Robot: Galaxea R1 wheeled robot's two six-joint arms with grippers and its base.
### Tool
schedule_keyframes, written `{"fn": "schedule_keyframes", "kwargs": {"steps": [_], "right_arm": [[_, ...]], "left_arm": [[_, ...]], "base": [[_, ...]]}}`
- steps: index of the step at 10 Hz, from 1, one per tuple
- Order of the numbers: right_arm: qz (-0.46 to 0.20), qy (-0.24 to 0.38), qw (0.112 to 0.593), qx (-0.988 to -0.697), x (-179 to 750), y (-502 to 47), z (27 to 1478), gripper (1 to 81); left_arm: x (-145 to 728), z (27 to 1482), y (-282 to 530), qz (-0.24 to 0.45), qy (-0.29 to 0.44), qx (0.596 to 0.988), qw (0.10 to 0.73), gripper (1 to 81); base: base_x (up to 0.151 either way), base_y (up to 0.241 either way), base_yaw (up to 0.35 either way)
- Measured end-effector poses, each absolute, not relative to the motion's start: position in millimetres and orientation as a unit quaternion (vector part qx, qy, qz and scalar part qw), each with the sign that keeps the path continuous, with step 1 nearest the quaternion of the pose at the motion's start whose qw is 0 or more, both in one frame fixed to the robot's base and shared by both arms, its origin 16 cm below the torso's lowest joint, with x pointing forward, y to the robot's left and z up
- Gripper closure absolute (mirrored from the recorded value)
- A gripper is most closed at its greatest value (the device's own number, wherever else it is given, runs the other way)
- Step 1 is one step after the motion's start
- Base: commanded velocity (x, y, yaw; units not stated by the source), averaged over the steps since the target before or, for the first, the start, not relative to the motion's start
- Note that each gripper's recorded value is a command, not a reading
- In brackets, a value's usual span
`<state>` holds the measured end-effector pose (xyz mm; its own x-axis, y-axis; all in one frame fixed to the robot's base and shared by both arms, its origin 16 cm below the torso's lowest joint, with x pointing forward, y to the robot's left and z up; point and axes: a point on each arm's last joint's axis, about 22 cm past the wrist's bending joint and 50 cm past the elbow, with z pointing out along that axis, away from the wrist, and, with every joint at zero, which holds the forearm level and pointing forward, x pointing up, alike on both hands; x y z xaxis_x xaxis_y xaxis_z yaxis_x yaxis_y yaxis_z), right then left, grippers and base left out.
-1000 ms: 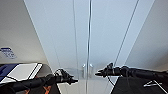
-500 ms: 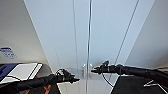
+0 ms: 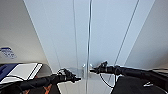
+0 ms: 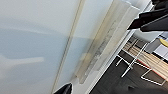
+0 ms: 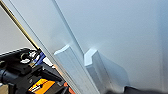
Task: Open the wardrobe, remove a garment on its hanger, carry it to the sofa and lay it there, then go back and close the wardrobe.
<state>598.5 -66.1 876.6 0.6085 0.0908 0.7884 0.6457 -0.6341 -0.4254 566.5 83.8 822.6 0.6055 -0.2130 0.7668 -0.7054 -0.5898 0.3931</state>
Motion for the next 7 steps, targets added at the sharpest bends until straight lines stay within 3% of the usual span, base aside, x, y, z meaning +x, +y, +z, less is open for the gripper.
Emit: {"fn": "schedule_keyframes", "kwargs": {"steps": [7], "right_arm": [[-0.374, -0.232, 0.377, -0.815, 596, -39, 881, 1.0]], "left_arm": [[598, 796, 47, 0.348, -0.271, 0.83, 0.34, 1.0]], "base": [[0.0, 0.0, 0.0]]}}
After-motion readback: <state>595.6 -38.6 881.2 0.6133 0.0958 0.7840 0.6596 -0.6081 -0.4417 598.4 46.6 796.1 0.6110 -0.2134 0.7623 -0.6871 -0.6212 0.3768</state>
